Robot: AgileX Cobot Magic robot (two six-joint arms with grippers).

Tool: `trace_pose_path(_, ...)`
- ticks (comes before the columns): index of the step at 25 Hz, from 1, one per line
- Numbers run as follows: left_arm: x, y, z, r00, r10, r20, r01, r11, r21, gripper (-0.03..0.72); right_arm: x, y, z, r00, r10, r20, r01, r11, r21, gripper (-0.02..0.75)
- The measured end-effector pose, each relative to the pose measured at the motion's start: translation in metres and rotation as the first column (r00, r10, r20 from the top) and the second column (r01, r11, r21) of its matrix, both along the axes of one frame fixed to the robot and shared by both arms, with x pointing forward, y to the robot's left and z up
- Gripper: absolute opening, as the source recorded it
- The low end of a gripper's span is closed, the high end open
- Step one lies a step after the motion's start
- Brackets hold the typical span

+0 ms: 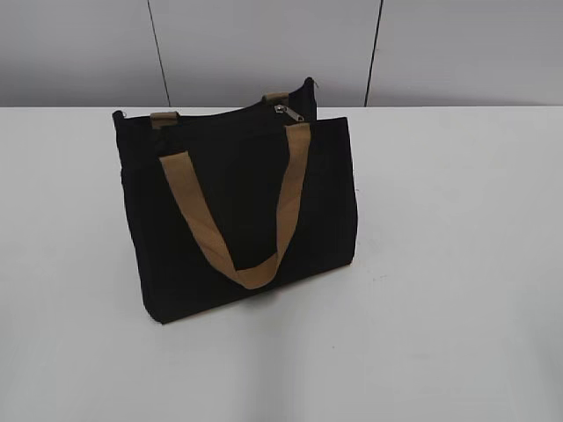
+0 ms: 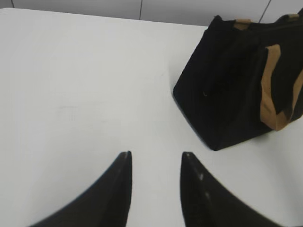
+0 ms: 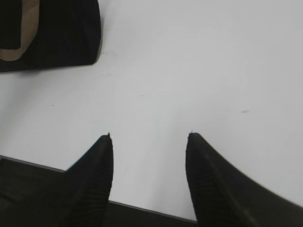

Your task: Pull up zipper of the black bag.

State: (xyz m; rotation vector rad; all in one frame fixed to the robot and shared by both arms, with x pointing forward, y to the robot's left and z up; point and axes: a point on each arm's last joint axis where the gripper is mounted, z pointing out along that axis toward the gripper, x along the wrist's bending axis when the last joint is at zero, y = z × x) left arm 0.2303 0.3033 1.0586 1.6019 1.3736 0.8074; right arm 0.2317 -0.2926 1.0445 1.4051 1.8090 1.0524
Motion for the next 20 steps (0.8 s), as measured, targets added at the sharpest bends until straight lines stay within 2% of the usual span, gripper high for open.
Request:
trace_pose_path(7,-0.0003,-0.0008,0.0,0.996,0.092,0.0,-0.092,0.996,0.0,0.242,0.0008,0.0007,0.0,0.994,-0.108,0.0,0.108,0.994,0.0,0.39)
trace_pose_path(20,-0.0002,-0.0009,-0.0002,0.995,0.103,-0.001,-0.103,0.995,0.0,0.241,0.001,0.0009,0.0,0.991,-0.133,0.0,0.133,0.991,0.0,0.39)
